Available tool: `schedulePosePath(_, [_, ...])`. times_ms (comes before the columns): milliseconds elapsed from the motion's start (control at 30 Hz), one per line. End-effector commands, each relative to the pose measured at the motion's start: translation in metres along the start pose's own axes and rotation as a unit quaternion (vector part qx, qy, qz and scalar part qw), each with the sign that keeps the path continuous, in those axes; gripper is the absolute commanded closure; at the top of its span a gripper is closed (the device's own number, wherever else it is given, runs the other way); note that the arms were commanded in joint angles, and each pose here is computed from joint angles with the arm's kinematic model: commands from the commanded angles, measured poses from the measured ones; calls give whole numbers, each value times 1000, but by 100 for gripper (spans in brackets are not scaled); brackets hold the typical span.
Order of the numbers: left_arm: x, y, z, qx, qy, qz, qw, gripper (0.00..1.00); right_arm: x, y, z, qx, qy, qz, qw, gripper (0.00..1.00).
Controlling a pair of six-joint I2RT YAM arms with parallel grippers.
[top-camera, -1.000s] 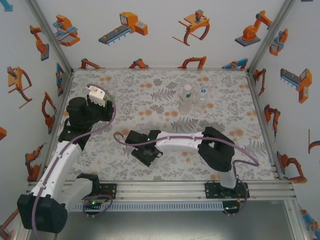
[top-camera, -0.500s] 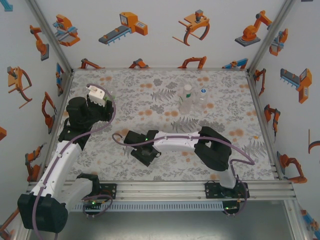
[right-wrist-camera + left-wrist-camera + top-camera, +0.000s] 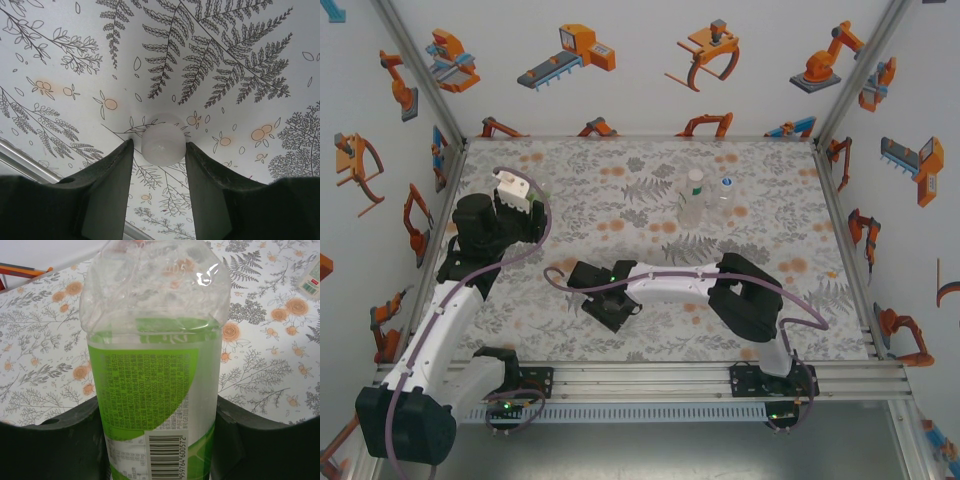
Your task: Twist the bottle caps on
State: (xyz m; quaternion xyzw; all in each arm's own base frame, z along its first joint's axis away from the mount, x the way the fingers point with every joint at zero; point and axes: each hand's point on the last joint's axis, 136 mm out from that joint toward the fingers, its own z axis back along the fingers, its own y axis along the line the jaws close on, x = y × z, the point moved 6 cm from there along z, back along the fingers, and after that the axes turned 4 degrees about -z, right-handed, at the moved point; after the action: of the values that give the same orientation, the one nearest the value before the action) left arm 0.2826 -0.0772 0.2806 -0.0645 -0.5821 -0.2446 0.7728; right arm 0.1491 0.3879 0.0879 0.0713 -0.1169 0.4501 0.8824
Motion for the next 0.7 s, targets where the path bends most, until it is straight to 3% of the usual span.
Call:
schedulePosePath(0, [6,0,3,-6,-10,-6,1000,97,3,-1,-2,-7,9,5,1000,55])
schedulePosePath(667, [6,1,2,-11,-11,-1,1000,97,6,0,0,-4,5,9,1000,60])
